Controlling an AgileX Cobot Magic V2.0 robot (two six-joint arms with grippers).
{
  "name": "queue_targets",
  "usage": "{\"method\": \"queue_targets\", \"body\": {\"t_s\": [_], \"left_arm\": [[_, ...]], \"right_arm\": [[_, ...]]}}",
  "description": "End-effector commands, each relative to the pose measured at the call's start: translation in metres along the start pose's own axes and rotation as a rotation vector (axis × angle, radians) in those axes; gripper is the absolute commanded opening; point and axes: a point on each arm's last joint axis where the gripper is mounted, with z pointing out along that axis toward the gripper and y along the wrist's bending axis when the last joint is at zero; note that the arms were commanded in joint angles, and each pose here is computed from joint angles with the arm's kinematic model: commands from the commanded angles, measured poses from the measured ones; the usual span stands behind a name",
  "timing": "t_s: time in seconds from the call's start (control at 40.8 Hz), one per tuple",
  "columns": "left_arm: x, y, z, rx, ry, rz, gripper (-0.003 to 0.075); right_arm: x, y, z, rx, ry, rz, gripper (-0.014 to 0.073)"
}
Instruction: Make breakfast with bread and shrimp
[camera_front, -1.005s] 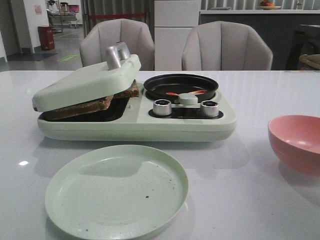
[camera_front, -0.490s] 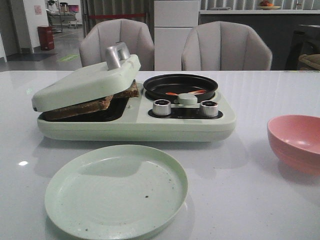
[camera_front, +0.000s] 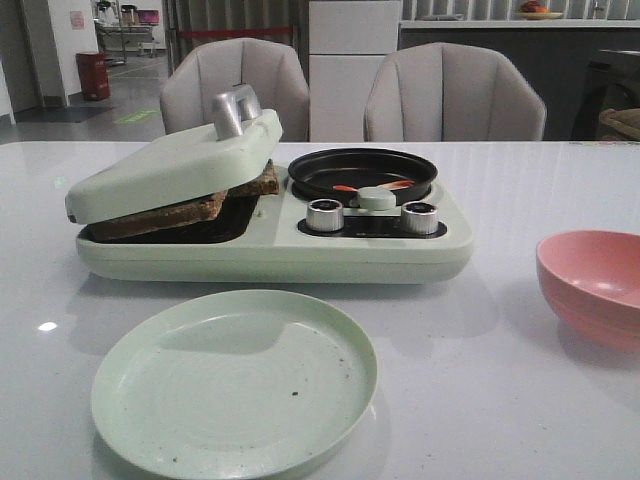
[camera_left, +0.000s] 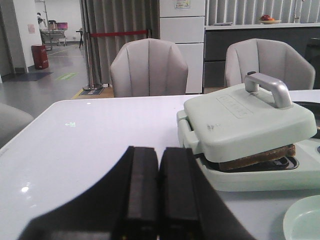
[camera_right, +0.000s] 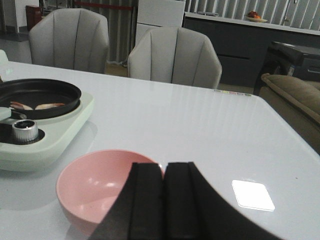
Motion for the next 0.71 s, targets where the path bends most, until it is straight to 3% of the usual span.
{"method": "queue_targets", "body": {"t_s": [0.0, 0.49, 0.686], "left_arm": [[0.0015, 0.0004, -0.0006, -0.004, -0.073, -0.011, 0.0101], [0.0015, 0.0004, -0.0006, -0.004, -0.073, -0.011, 0.0102], [0.0015, 0.0004, -0.0006, -0.004, -0.073, -0.011, 0.0102]], "right_arm": [[-0.0174, 0.0008, -0.0034, -0.017, -0.148, 0.032, 0.0046], [-0.0170, -0.0010, -0.0033, 0.000, -0.144, 0.186, 0.0046], [-0.0164, -0.0017, -0.0033, 0.015, -0.138, 0.168, 0.0046]]}}
